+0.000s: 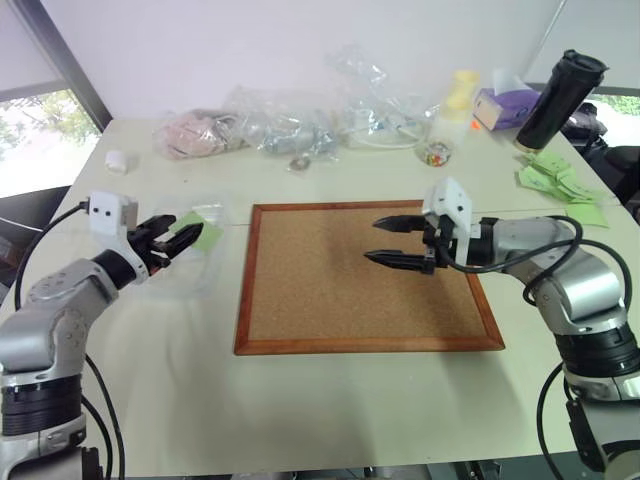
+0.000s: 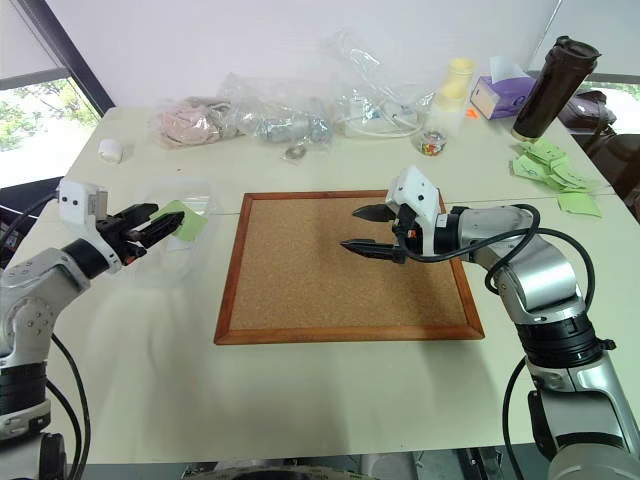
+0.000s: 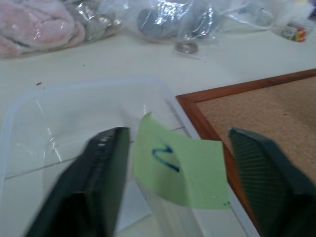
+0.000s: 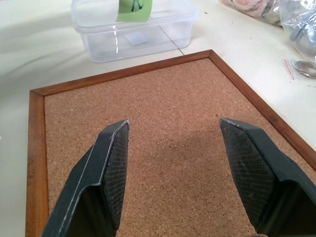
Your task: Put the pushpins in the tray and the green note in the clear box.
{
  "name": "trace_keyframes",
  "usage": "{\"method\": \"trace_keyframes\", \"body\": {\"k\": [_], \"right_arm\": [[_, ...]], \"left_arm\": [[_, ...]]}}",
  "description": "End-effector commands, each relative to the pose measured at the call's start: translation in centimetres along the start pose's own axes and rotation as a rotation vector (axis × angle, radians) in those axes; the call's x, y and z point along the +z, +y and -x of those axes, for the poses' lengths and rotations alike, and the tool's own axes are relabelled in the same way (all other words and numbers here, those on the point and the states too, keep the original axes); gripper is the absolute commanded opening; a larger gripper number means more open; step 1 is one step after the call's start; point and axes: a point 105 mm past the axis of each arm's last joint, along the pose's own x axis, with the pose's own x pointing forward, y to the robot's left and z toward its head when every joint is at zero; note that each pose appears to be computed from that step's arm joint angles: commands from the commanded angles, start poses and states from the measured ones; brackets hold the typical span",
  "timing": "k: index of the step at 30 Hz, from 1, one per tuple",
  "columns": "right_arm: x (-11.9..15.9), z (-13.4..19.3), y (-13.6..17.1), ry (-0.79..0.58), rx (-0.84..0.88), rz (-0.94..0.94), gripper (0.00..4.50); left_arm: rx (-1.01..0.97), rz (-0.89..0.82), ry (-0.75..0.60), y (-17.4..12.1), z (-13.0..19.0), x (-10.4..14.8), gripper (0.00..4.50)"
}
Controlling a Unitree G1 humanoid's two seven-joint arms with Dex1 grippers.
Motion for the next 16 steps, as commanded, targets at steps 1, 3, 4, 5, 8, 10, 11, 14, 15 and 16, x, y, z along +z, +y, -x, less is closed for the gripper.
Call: {"method": "trace_keyframes", "body": {"k": [1,3,4,5,8,10,11,14,15,16], "right_arm": [[0.2,0.6,-0.2,-0.003,-0.018,0.028,2.97],[-0.1,1.0,-0.3,0.010,-0.034,0.027,2.97],[-0.1,1.3,-0.5,0.013,-0.043,0.026,2.97],[-0.1,1.5,-0.5,0.014,-0.050,0.024,2.97],[-0.3,2.5,-0.8,0.034,-0.074,0.020,2.97],[-0.4,3.2,-0.7,0.049,-0.082,0.017,2.97],[-0.5,3.6,-0.7,0.055,-0.084,0.013,2.97],[-0.5,4.5,-0.3,0.070,-0.084,0.006,2.97],[-0.6,4.6,-0.3,0.073,-0.084,0.006,2.97],[-0.6,4.6,-0.3,0.074,-0.084,0.004,2.97]], "left_arm": [[-0.080,-0.047,-0.045,-1.2,0.7,2.1,4.40],[-0.151,-0.060,-0.040,-2.5,0.7,2.5,4.40],[-0.189,-0.062,-0.036,-3.2,0.7,2.6,4.40],[-0.215,-0.064,-0.034,-3.7,0.7,2.7,4.40],[-0.343,-0.086,-0.019,-6.2,0.6,2.9,4.40],[-0.423,-0.123,0.011,-7.8,0.6,2.6,4.40],[-0.458,-0.143,0.029,-8.5,0.7,2.3,4.40],[-0.548,-0.183,0.076,-10.0,1.0,1.5,4.40],[-0.570,-0.187,0.088,-10.3,1.1,1.2,4.40],[-0.583,-0.188,0.095,-10.4,1.1,1.1,4.40]]}}
